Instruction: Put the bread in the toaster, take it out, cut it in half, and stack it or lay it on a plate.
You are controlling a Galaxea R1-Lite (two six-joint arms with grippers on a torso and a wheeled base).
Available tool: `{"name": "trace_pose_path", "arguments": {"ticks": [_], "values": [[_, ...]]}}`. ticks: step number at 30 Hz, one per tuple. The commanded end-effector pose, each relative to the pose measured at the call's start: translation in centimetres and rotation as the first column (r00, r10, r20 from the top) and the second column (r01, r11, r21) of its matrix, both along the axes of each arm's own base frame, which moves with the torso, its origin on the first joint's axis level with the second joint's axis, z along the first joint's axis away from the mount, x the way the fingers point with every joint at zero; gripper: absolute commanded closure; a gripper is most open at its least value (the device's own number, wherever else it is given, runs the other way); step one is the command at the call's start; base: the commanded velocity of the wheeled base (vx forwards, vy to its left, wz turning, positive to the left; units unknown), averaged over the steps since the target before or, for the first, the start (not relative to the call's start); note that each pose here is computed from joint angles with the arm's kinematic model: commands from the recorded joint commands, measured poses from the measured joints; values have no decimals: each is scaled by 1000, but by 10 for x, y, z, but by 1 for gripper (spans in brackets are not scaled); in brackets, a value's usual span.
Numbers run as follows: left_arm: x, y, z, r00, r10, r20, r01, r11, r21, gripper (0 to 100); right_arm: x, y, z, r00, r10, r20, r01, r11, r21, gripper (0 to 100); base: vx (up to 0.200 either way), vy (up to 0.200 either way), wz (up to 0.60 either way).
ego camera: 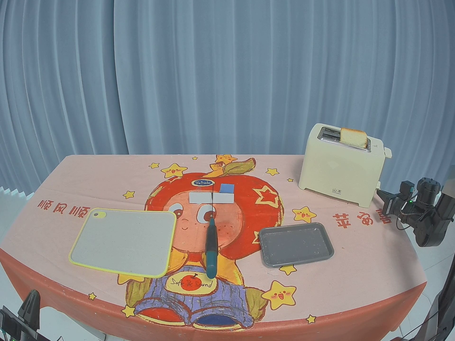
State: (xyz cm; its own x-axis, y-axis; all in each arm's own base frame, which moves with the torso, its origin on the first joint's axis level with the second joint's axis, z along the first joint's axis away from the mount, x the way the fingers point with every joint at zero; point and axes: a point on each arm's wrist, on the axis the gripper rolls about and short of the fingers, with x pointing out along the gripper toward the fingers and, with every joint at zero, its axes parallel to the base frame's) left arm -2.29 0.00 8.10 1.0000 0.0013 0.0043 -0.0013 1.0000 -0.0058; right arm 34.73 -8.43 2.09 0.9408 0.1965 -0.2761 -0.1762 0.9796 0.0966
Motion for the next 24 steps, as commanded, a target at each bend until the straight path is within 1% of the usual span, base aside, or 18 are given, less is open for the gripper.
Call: {"name": "trace_pose_path", "arguments": {"ticks": [1,3,5,9,14,17,18,19,24], "values": [[0,0,-5,1000,0,-1,0,1000,0,100,-8,3,-2,1000,5,-25,-4,1000,6,100,0,0,0],[0,0,-5,1000,0,-1,0,1000,0,100,-12,7,-5,999,14,-45,-14,1000,11,100,0,0,0],[0,0,-5,1000,0,-1,0,1000,0,100,-14,10,-1,999,19,-39,-18,1000,9,100,0,0,0],[0,0,-5,1000,0,-1,0,1000,0,100,-25,13,22,1000,19,4,-19,1000,-1,100,0,0,0],[0,0,-5,1000,0,-1,0,1000,0,100,-35,16,32,1000,17,20,-16,1000,-18,100,0,0,0],[0,0,-5,1000,0,-1,0,1000,0,100,-35,16,36,999,16,31,-15,1000,-22,100,0,0,0],[0,0,-5,1000,0,-1,0,1000,0,100,-40,15,43,999,10,47,-9,1000,-27,100,0,0,0],[0,0,-5,1000,0,-1,0,1000,0,100,-42,16,45,999,10,49,-9,1000,-29,100,0,0,0],[0,0,-5,1000,0,-1,0,1000,0,100,-56,18,59,997,15,76,-10,998,-64,100,0,0,0]]}}
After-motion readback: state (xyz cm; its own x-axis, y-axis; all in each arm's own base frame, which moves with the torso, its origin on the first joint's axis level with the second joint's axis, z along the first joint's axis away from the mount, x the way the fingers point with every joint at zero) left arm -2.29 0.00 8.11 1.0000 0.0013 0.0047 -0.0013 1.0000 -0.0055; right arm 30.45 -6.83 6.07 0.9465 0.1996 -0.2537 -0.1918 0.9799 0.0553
